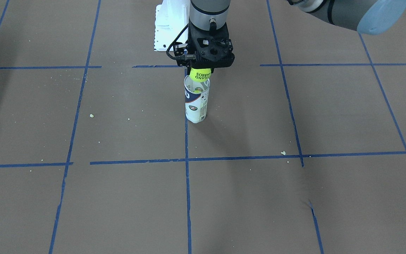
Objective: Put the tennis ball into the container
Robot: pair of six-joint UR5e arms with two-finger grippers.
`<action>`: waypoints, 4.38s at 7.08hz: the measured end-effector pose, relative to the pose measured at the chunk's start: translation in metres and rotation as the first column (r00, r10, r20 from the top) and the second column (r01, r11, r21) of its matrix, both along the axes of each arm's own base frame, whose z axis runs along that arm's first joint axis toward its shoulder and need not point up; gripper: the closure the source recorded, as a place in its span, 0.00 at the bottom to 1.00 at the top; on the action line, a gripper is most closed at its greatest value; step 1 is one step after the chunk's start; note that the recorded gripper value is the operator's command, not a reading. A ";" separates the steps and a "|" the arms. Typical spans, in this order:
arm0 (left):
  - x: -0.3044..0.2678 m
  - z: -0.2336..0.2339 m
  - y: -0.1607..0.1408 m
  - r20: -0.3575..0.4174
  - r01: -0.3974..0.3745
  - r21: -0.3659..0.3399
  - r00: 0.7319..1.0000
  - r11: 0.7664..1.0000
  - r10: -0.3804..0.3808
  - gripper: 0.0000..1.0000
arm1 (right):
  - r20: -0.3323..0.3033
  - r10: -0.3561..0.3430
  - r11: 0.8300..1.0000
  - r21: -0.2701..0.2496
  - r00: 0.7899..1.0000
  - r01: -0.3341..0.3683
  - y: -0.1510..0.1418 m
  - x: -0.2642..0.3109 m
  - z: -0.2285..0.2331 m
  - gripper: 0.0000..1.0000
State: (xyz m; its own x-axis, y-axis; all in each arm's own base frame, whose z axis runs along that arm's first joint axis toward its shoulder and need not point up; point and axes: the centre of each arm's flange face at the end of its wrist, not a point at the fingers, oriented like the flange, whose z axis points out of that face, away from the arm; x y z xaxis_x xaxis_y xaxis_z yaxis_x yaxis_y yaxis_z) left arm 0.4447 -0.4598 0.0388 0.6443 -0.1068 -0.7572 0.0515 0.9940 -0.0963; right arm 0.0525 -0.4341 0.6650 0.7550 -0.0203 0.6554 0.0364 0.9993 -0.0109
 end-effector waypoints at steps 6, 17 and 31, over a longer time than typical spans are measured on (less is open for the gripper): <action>0.007 0.013 -0.001 -0.005 -0.009 0.011 1.000 1.000 0.009 0.00 | 0.000 0.000 1.000 0.000 1.000 0.000 0.000 0.000 0.000 0.00; -0.288 0.251 -0.096 0.170 -0.108 0.340 0.984 0.934 0.051 0.00 | 0.000 0.000 1.000 0.000 1.000 0.000 0.000 0.000 0.000 0.00; -0.516 0.607 -0.023 0.123 -0.166 0.233 0.982 0.958 0.141 0.00 | 0.000 0.000 1.000 0.000 1.000 0.000 0.000 0.000 0.000 0.00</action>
